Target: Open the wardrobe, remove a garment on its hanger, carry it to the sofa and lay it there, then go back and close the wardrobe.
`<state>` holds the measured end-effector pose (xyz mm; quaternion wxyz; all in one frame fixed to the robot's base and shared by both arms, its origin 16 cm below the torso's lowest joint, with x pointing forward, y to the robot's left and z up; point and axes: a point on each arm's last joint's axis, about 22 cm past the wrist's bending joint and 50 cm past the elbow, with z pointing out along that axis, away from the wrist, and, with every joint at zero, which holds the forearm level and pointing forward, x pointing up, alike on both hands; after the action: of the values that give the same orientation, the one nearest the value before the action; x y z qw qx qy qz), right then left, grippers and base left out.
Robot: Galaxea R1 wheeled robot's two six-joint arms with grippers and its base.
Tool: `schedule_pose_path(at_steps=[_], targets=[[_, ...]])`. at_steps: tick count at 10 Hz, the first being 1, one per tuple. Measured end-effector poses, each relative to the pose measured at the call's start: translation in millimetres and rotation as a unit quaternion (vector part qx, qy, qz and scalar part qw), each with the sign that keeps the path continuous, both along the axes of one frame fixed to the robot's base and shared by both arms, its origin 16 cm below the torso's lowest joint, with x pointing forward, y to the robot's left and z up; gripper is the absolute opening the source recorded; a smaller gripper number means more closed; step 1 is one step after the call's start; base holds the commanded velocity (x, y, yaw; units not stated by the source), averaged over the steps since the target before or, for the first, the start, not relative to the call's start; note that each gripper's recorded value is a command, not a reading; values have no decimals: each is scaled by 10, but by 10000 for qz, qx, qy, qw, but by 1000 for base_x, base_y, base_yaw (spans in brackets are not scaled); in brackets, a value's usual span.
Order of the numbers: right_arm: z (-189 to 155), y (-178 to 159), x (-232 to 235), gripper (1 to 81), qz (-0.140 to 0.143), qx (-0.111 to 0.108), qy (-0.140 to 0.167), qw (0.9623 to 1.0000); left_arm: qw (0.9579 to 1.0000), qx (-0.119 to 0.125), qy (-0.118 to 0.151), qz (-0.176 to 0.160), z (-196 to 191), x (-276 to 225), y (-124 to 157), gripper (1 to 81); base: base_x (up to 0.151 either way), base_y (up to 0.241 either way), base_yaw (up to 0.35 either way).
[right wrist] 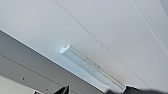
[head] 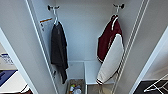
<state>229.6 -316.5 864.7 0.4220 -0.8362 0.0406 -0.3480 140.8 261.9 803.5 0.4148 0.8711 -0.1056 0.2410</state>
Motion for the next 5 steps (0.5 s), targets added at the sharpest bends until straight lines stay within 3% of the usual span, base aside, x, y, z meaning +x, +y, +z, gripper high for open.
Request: schedule_pose_path(at_steps=[1,3,5], targets=[[-155,-190,-281,811,-242,-56,359,9990,9986,209,-75,477,-93,-46,396,811,0,0,0],[-540,-639,-484,811,-836,-271,830,9927,9935,553,285,956,-472,-485,905,811,0,0,0],[-1102,-1095,-736,811,-1339,-643,1327,9800,9885,828,204,1252,-924,-577,1286,811,0,0,0]])
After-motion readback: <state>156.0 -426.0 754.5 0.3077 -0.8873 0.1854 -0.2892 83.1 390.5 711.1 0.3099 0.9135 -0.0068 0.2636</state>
